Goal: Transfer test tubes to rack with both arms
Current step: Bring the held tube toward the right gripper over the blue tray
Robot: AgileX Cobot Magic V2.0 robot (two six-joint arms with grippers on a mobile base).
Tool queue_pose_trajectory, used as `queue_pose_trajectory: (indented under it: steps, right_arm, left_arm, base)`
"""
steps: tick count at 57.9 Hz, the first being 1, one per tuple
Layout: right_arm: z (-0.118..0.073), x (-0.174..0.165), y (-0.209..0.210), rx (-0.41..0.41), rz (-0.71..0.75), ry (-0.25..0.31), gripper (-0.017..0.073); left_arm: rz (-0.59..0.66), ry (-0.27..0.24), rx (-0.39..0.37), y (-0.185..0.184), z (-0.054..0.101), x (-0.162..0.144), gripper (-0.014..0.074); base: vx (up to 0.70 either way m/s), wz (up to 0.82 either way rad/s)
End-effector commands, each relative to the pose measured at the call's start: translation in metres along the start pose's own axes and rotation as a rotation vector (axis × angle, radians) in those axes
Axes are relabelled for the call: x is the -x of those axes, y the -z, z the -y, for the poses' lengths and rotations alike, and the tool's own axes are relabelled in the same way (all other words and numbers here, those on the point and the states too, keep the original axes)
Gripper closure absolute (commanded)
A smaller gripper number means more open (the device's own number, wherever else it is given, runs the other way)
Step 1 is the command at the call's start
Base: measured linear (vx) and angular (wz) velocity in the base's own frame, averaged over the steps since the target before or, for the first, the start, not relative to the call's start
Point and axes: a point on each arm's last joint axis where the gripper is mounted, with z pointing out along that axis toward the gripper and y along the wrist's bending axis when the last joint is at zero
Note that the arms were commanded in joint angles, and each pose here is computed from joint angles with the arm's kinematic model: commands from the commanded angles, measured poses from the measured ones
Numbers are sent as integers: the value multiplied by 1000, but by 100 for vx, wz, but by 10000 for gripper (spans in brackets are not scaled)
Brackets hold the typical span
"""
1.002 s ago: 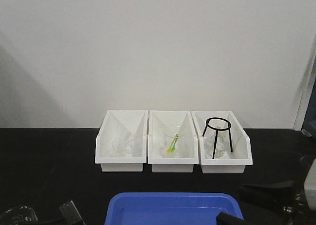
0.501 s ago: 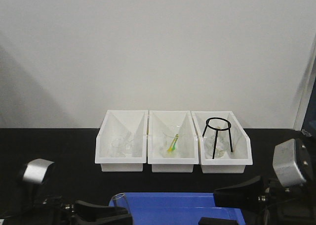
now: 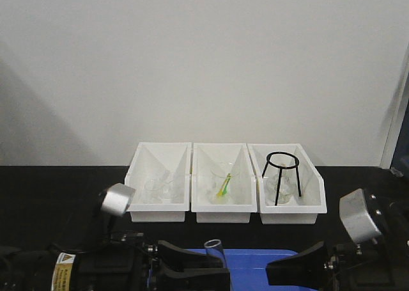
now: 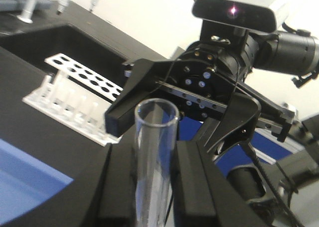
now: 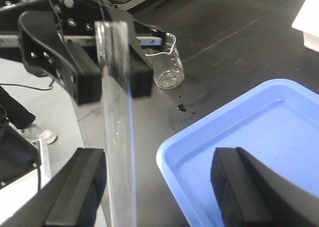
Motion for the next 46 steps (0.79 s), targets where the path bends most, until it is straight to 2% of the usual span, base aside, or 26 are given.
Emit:
queue_pose_trajectory:
  steps: [1, 16, 30, 46]
  right_arm:
    - [-9, 16, 5, 45, 75, 11, 64]
    - [-10, 15, 5, 56, 63, -22, 64]
    - [-12, 14, 5, 75, 52, -31, 64]
    - [-13, 14, 5, 82, 51, -30, 64]
  left_arm:
    - [50, -40, -100, -9, 18, 17, 608]
    - [11, -54, -119, -26, 17, 16, 608]
    - [17, -96, -128, -34, 24, 25, 608]
    - [31, -89, -115, -34, 23, 27, 608]
  base:
    - [0, 0]
    - [0, 0]
    - [0, 0]
    - [0, 0]
